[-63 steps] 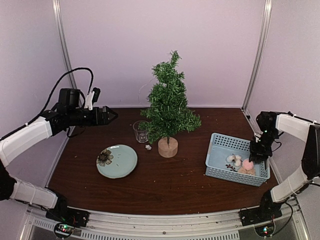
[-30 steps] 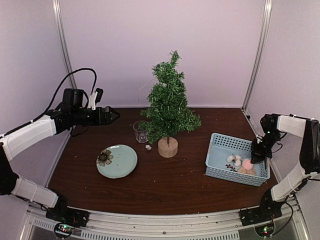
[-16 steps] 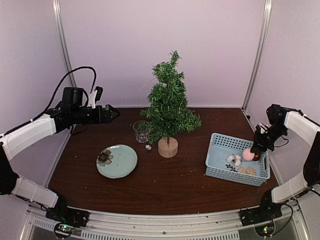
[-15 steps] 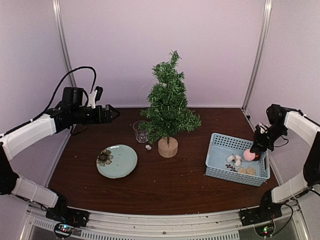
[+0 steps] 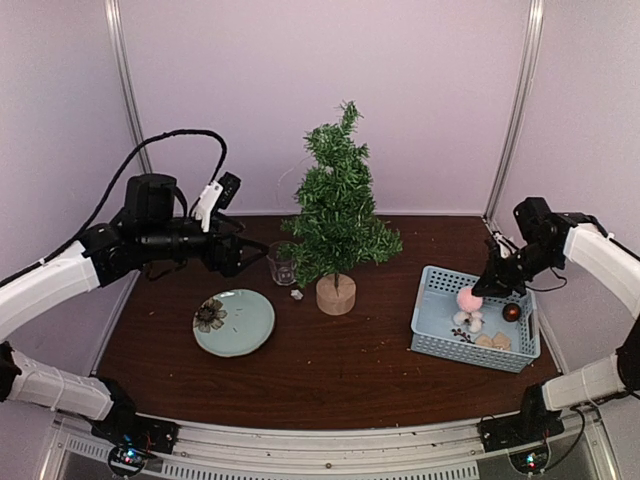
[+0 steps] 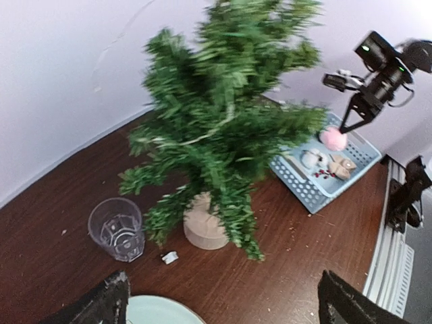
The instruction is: Decorate the small christmas tree
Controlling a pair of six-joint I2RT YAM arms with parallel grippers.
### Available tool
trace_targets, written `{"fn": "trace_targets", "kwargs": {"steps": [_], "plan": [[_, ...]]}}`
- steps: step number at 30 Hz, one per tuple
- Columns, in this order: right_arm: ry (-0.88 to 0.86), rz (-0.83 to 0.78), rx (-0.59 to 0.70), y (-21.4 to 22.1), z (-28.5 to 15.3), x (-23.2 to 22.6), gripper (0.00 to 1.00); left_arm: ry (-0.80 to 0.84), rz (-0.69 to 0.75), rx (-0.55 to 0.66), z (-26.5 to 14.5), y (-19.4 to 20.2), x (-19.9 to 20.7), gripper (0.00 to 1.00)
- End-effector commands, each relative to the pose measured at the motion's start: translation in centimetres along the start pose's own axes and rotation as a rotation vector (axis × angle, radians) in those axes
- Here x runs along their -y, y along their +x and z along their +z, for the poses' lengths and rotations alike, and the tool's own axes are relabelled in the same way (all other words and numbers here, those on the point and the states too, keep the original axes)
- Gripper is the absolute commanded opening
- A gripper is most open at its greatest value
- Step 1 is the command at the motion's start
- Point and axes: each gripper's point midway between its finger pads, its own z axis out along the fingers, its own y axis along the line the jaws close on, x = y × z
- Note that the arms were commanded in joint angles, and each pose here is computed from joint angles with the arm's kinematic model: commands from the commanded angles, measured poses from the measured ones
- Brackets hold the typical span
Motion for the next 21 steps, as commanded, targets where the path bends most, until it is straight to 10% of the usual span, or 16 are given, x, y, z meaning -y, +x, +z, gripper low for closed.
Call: {"fn": "trace_targets", "kwargs": {"steps": [1, 9, 21], "plan": [[-0.105, -0.095, 0.023, 0.2, -0.9, -5.1, 0.00, 0.060, 0.189, -0.005, -0.2, 0.8, 3.7, 0.97], [-0.211, -0.265, -0.061, 4.2, 1.0, -11.6, 0.00, 0.206, 0.391, -0.114, 2.9, 5.1, 12.1, 0.80], [-0.131, -0.705, -0.278, 12.9, 9.4, -16.6, 0.00, 0.075, 0.310, -0.152, 1.8, 9.8, 9.7, 0.73]]}}
